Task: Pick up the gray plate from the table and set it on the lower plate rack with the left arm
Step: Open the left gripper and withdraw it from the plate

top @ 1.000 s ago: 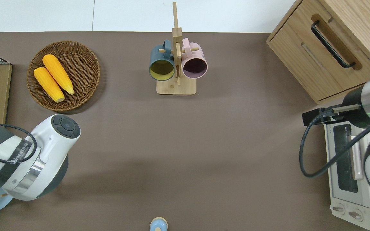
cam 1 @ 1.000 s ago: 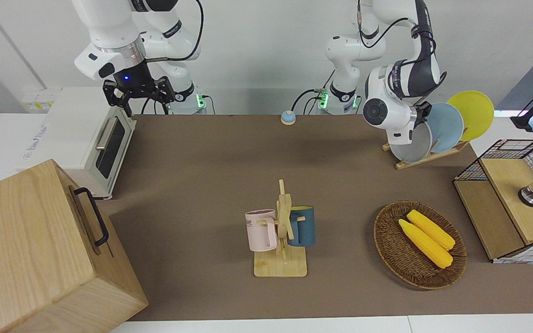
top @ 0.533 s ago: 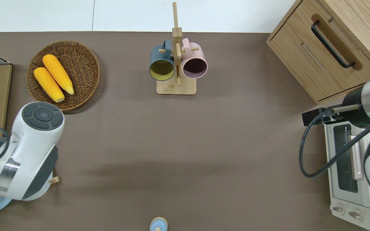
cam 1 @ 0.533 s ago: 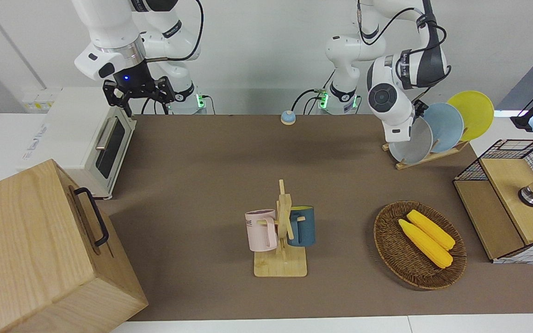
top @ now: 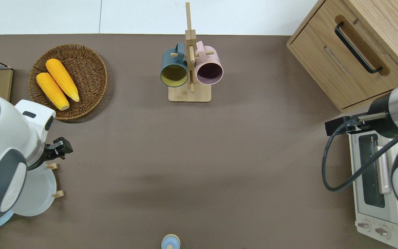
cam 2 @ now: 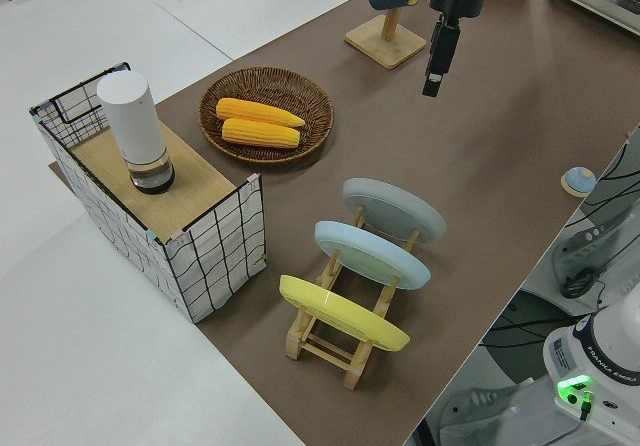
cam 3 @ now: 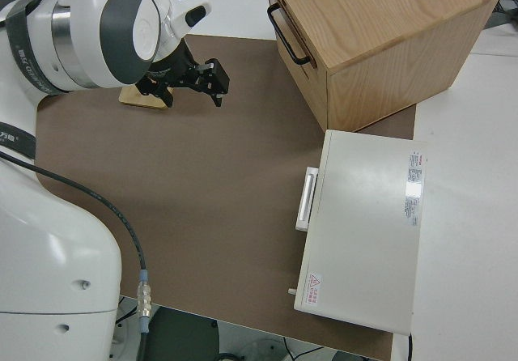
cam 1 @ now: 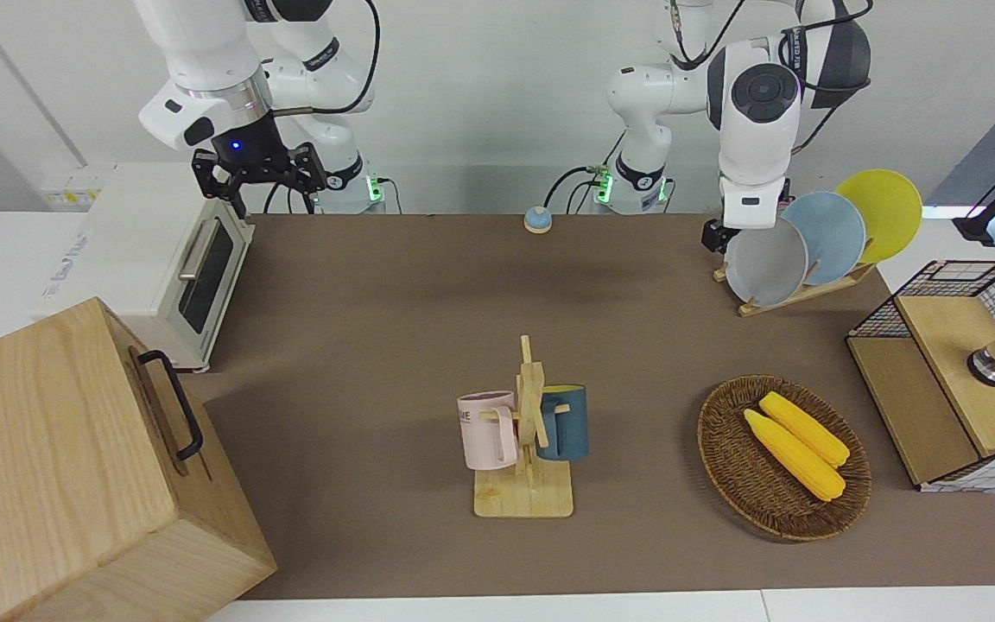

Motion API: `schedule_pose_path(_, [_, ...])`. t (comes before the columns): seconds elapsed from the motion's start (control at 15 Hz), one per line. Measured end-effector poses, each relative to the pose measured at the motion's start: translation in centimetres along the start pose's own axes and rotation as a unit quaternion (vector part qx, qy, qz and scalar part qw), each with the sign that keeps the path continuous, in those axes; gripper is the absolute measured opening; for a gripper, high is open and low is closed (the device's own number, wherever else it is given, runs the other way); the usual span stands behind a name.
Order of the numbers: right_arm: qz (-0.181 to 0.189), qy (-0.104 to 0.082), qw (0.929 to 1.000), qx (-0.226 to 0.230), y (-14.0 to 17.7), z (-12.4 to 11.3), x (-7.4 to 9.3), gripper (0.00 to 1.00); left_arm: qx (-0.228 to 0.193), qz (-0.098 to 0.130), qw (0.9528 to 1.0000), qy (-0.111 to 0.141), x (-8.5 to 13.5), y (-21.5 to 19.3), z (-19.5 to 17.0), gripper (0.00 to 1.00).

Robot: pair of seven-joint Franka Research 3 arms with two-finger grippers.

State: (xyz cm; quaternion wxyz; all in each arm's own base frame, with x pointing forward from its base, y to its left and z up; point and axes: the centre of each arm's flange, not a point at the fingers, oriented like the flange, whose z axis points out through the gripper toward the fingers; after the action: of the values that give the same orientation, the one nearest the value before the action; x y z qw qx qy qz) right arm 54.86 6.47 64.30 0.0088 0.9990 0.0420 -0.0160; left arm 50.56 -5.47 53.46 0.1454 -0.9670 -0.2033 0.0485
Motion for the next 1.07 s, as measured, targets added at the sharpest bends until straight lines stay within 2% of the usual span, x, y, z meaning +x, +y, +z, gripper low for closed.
schedule_pose_path(0.13, [0.0, 0.0, 1.0, 0.0, 0.0, 0.0, 0.0, 0.99, -0.063, 0.039, 0.9971, -0.013, 0.9, -2.0, -1.7, 0.99])
schedule_pose_path(0.27, [0.0, 0.0, 1.0, 0.0, 0.0, 0.0, 0.0, 0.99, -0.103, 0.083, 0.9912, -0.01, 1.9, -5.2, -2.6, 0.99])
schedule_pose_path(0.47, [0.0, 0.0, 1.0, 0.0, 0.0, 0.0, 0.0, 0.99, -0.117, 0.142, 0.9829, -0.004, 2.6, -8.9, -2.8, 0.99])
schedule_pose_path(0.6, [0.0, 0.0, 1.0, 0.0, 0.0, 0.0, 0.0, 0.99, -0.125, 0.197, 0.9724, 0.0, 2.7, -9.9, -3.3, 0.99])
schedule_pose_path(0.67, [0.0, 0.0, 1.0, 0.0, 0.0, 0.0, 0.0, 0.99, -0.135, 0.215, 0.9671, 0.001, 2.6, -10.0, -3.6, 0.99])
schedule_pose_path(0.8, [0.0, 0.0, 1.0, 0.0, 0.0, 0.0, 0.0, 0.99, -0.16, 0.231, 0.9598, 0.0, 2.3, -9.4, -4.0, 1.0])
schedule_pose_path(0.93, [0.0, 0.0, 1.0, 0.0, 0.0, 0.0, 0.0, 0.99, -0.173, 0.232, 0.9572, -0.002, 2.2, -9.0, -4.1, 1.0])
schedule_pose_path(1.0, [0.0, 0.0, 1.0, 0.0, 0.0, 0.0, 0.0, 0.99, -0.173, 0.231, 0.9574, -0.002, 2.2, -9.1, -4.1, 1.0])
schedule_pose_path(1.07, [0.0, 0.0, 1.0, 0.0, 0.0, 0.0, 0.0, 0.99, -0.165, 0.217, 0.9621, -0.003, 2.3, -9.4, -4.0, 1.0])
